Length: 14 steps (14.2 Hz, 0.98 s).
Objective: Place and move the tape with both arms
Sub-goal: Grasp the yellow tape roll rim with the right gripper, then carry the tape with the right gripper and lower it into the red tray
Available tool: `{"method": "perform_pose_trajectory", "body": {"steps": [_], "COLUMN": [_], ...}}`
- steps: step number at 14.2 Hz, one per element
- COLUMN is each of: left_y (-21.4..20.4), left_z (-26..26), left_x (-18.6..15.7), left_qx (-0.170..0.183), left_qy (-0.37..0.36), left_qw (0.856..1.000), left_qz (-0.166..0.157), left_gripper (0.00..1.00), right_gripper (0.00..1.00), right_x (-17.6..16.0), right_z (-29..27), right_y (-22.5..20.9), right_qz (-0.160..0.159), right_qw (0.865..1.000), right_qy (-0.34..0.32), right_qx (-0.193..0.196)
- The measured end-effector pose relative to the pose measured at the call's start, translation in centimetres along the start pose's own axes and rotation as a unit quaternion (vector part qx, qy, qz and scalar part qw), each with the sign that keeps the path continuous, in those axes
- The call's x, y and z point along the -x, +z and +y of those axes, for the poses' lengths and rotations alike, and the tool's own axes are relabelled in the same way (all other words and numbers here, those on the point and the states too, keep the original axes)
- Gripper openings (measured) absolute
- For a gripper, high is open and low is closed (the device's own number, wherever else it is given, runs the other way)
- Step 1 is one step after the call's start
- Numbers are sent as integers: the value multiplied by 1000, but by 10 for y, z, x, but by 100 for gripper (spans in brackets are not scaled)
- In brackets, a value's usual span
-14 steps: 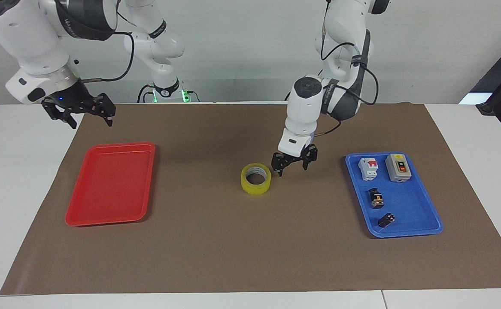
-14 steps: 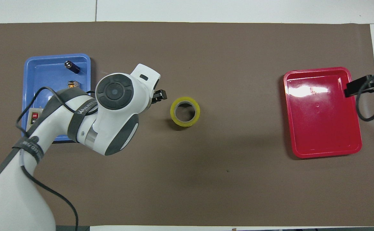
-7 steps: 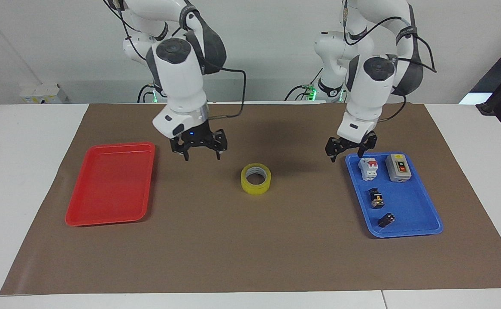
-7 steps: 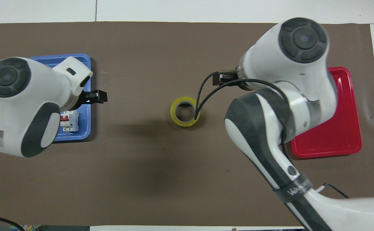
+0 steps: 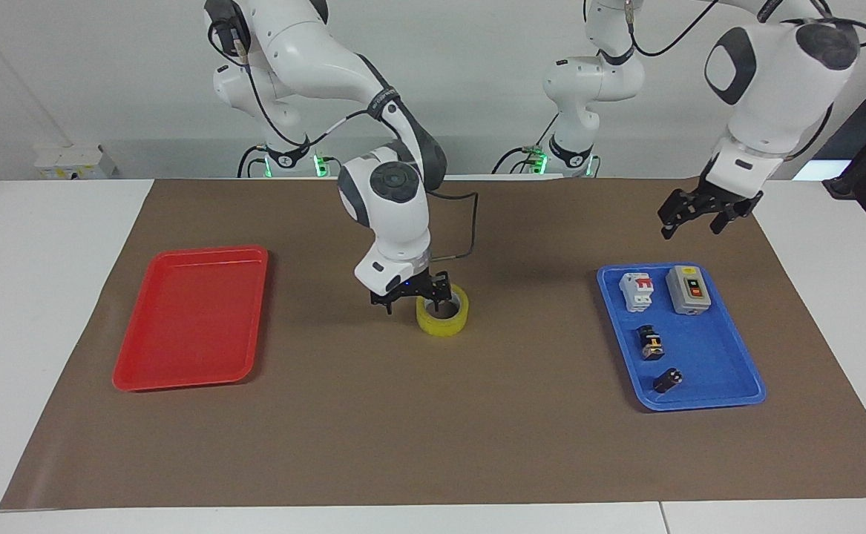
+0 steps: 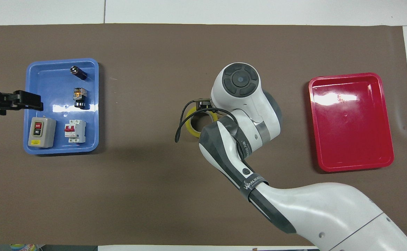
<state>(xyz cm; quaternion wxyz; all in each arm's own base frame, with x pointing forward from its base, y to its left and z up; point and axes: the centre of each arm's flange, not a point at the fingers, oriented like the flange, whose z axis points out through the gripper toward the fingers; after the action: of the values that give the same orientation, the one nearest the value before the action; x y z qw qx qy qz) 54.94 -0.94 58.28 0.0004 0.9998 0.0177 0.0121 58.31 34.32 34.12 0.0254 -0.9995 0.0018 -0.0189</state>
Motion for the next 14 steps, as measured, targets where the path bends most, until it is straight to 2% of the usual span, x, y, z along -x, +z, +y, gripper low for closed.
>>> {"method": "perform_pose_trajectory", "body": {"steps": [3, 6, 8, 9, 12, 13, 14], "left_y": [-24, -17, -11, -10, -13, -13, -13], "left_z": [-1, 3, 5, 6, 7, 7, 7], "left_x": [-9, -10, -4, -3, -1, 0, 0], "left_qx": [2, 1, 1, 1, 1, 1, 1], "left_qy": [1, 3, 5, 6, 7, 7, 7], "left_qw": [1000, 999, 999, 999, 999, 999, 999], "left_qz": [-20, -44, -54, -54, -51, -51, -51], "left_gripper": [100, 100, 100, 100, 100, 100, 100], "right_gripper": [100, 96, 78, 63, 30, 22, 21], "right_x": [19, 32, 38, 38, 38, 37, 33], "right_z": [-4, -2, 1, 1, 3, 6, 12], "right_y": [20, 26, 31, 31, 28, 26, 21], "right_qz": [-14, -18, -16, -14, -15, -22, -31], "right_qw": [1000, 1000, 1000, 1000, 1000, 999, 999], "right_qy": [-9, -14, -15, -15, -14, -15, -18], "right_qx": [8, 12, 11, 10, 11, 20, 35]}}
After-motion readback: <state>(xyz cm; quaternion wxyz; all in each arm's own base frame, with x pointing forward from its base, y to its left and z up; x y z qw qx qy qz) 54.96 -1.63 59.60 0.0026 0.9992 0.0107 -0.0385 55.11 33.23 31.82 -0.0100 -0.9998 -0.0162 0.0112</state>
